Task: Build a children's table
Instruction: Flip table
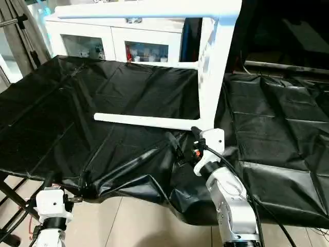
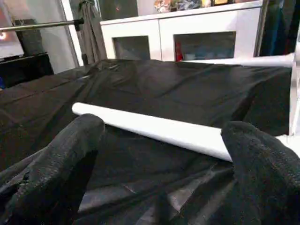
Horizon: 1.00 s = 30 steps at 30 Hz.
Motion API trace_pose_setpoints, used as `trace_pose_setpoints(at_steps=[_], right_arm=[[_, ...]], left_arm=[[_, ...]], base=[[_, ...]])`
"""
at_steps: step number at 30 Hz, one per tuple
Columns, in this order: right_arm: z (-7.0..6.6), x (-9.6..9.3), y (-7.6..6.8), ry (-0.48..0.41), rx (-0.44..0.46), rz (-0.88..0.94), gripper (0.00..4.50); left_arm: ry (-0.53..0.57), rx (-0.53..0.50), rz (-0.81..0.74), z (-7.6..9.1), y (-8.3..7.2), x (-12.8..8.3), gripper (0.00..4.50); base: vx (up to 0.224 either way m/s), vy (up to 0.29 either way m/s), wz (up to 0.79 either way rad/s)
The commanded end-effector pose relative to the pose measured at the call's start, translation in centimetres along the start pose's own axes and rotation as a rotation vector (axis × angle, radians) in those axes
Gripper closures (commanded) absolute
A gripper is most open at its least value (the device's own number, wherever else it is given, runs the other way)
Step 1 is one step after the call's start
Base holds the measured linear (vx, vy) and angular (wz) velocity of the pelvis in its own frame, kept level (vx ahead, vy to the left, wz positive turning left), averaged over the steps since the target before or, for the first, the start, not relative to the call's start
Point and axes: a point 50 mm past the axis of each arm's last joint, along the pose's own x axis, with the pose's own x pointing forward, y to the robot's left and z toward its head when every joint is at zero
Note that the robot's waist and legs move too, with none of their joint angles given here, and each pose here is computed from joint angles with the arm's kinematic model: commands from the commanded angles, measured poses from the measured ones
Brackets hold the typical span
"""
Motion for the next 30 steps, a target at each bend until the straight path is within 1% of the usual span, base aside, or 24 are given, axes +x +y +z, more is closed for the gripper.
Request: trace_pose_setpoints(at_steps=[1, 30], right_arm=[[0.44, 0.16, -0.07, -0.009, -0.009, -0.001, 0.0], [0.44, 0.16, -0.07, -0.009, -0.009, -0.001, 0.0]], left_arm=[[-0.418, -0.104, -0.38, 19.58, -1.62, 11.44, 0.06], [-0.418, -0.104, -0.38, 19.58, -1.62, 11.44, 0.06]], base=[[0.0, 0.0, 0.0], [0.0, 0.0, 0.0]])
